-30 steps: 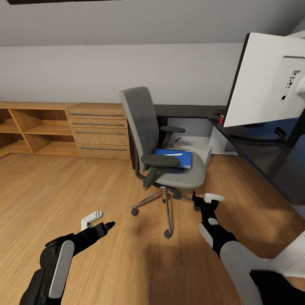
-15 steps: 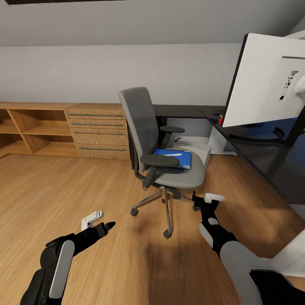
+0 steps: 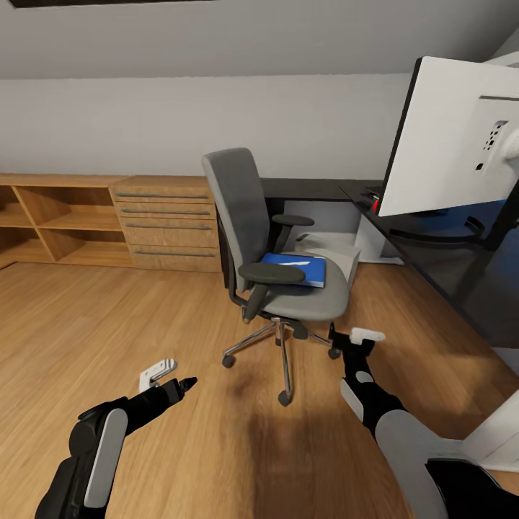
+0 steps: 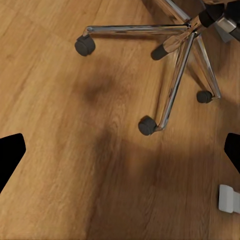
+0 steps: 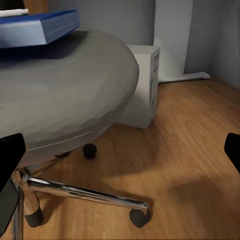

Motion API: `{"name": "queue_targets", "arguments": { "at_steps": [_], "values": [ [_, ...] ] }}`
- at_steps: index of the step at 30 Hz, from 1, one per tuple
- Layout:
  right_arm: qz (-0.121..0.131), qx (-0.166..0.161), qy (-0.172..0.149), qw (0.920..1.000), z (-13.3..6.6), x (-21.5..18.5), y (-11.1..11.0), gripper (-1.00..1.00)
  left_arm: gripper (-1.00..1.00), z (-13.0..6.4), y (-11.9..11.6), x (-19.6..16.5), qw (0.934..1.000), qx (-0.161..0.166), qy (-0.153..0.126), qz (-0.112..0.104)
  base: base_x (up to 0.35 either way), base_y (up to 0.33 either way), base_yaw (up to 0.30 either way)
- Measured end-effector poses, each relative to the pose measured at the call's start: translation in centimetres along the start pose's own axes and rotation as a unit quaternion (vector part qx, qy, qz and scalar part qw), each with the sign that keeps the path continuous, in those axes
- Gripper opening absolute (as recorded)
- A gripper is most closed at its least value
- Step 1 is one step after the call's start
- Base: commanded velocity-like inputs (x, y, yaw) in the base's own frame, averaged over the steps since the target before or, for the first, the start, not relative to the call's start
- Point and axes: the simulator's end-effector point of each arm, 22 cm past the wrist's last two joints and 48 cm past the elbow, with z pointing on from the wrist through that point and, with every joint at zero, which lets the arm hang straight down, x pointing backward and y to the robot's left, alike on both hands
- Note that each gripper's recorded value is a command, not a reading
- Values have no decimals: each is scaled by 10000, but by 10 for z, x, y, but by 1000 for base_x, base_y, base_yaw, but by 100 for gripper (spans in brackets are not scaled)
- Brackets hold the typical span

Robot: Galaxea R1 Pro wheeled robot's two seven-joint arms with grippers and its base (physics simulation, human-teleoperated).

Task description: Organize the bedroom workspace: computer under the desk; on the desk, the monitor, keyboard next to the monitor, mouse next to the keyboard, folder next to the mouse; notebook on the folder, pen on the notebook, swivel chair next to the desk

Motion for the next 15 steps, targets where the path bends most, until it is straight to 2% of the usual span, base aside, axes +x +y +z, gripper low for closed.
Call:
{"name": "queue_targets", "arguments": {
  "at_steps": [6,10,13,15],
  "values": [
    [112,117,-33,9999,1,-2,-8,100,100,0,-1,0,10000,11,3,2,0,0,0],
    [554,474,316,9968,3,10,-31,100,100,0,-2,1,10000,17,7,7,0,0,0],
    [853,650,421,9933,7,8,-41,100,100,0,-2,1,10000,18,7,9,0,0,0],
    [1268,838,458,9873,10,3,-51,100,100,0,-2,1,10000,20,6,10,0,0,0]
  ]
}}
